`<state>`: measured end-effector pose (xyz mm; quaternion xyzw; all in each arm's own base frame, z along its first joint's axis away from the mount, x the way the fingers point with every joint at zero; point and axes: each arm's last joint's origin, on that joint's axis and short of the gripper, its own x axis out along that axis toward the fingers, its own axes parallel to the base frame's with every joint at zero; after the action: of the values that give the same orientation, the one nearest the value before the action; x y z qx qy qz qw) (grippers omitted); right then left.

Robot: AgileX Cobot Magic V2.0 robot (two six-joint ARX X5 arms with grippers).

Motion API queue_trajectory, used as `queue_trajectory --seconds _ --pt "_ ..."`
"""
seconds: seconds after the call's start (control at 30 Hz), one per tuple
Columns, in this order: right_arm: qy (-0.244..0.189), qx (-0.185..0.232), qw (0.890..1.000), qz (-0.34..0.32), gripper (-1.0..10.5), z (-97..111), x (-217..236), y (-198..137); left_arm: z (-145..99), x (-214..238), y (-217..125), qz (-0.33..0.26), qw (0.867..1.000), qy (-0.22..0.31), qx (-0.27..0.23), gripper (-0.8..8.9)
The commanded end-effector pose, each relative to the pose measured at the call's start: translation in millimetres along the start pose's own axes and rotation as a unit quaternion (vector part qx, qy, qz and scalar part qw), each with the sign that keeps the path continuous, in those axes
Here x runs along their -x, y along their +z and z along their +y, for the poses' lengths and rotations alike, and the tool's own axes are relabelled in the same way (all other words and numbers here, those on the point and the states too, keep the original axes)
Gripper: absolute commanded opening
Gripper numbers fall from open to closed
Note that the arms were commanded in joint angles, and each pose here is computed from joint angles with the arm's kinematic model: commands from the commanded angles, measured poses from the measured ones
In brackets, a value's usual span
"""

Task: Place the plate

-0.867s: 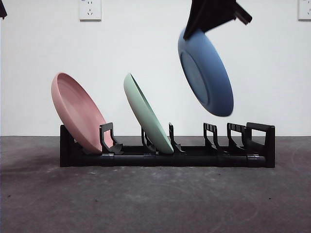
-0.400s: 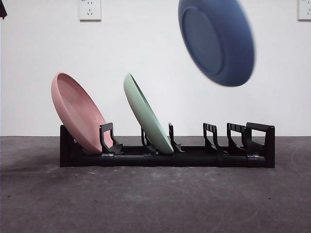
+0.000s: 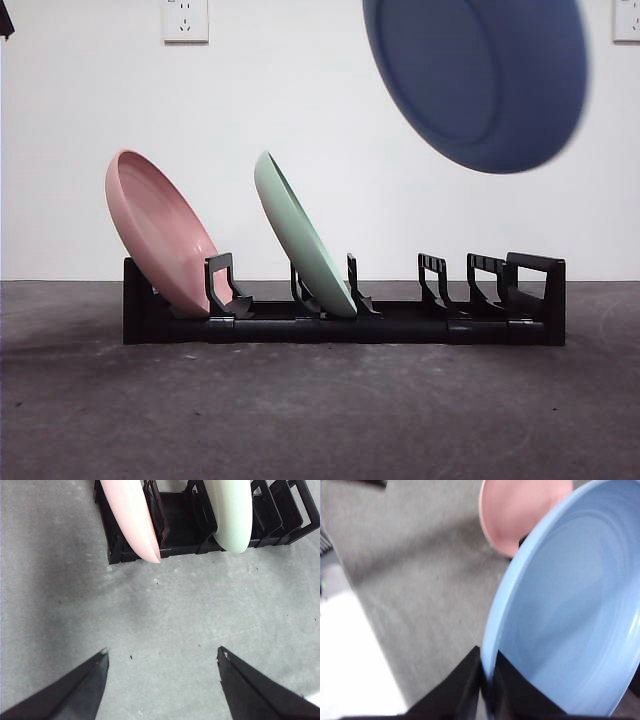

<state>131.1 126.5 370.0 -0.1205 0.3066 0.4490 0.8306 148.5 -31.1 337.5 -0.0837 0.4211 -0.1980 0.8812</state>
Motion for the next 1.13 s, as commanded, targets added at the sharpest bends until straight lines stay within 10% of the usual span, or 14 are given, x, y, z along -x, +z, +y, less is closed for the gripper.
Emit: queue_trajectory --seconds 0.03,0.8,1.13 --pt "-0.023 0.021 1.0 -0.005 0.1 10.2 2.2 -10.7 -2.6 4.1 5.6 -0.013 1.0 -0.004 -0.006 3.44" --pt "-0.012 0.153 0.983 0.105 0.1 96.6 -102.7 -99.1 -2.6 4.1 5.5 -0.013 1.0 -0.004 -0.006 3.44" --pt "-0.053 0.228 0.954 0.186 0.1 108.4 -156.8 -108.2 -2.6 4.1 5.5 -0.013 1.0 -0.004 -0.012 3.44"
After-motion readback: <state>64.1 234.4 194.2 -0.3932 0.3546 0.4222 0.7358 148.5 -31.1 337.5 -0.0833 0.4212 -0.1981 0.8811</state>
